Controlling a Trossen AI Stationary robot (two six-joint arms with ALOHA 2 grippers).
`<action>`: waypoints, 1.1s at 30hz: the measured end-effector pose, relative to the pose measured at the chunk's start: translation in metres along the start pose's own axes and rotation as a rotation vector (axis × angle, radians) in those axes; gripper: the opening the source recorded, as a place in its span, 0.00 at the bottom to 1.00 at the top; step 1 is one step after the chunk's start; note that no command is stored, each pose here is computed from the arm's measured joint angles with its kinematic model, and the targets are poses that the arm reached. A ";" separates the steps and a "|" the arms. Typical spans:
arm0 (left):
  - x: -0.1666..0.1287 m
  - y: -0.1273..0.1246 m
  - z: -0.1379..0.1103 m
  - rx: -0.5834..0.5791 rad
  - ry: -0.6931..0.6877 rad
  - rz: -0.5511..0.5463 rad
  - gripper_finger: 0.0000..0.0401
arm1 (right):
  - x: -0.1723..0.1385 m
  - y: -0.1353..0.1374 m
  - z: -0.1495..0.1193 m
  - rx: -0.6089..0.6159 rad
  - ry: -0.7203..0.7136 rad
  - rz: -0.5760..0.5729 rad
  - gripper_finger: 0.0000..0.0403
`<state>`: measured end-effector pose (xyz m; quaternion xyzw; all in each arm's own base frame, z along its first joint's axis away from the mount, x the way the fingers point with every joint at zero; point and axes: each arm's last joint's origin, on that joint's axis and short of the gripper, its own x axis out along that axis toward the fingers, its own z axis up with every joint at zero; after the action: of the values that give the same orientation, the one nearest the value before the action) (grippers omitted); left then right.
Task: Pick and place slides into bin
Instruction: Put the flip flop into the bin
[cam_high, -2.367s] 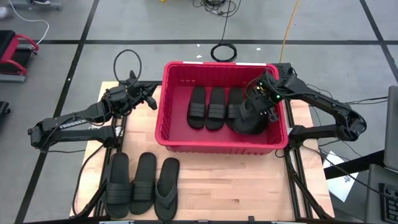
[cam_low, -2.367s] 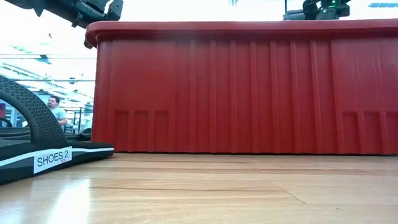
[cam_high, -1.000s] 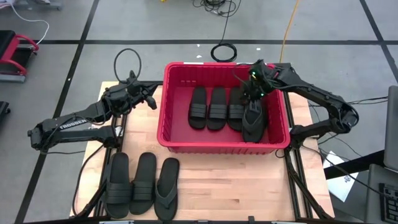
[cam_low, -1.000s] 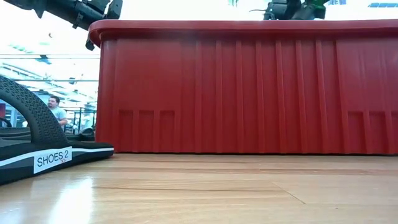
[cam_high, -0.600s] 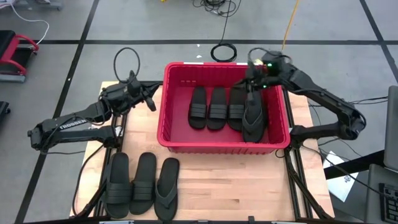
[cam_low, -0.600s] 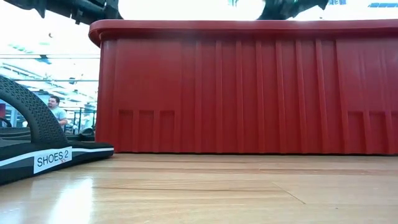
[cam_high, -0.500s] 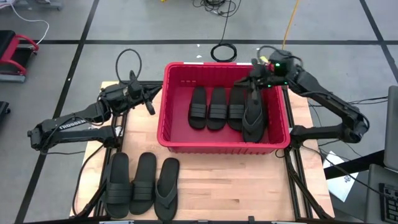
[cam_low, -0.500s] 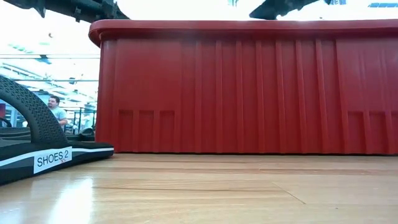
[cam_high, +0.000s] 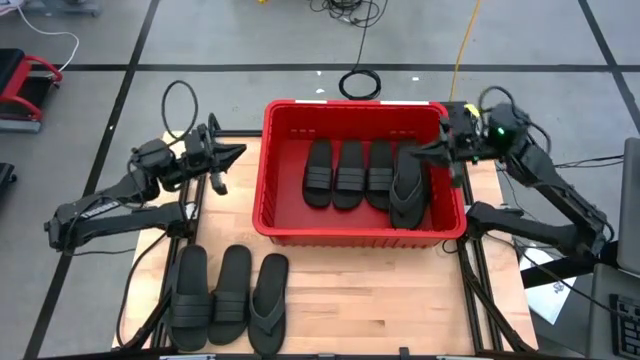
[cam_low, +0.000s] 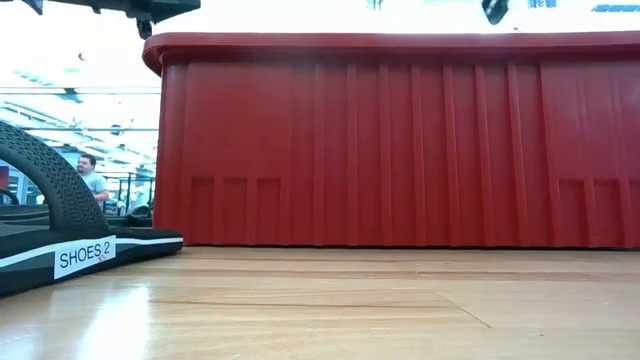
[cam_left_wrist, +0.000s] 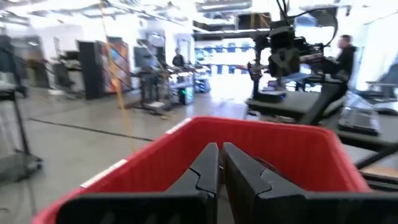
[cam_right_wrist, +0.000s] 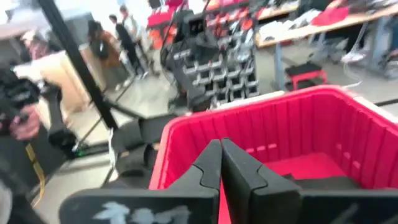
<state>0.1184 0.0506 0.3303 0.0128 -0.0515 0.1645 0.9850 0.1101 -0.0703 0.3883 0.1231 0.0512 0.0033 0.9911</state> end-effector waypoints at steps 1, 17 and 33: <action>-0.001 -0.001 -0.001 -0.008 0.010 -0.017 0.06 | -0.005 0.004 -0.004 0.007 -0.023 -0.004 0.00; 0.017 -0.027 0.041 0.088 0.242 -0.388 0.06 | -0.045 0.024 -0.064 0.099 -0.186 -0.172 0.00; 0.091 -0.110 0.087 0.241 0.610 -0.473 0.01 | -0.045 0.030 -0.061 -0.034 -0.183 0.026 0.00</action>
<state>0.2311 -0.0274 0.4254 0.0901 0.2671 -0.0659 0.9572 0.0598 -0.0269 0.3418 0.1068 -0.0413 0.0059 0.9934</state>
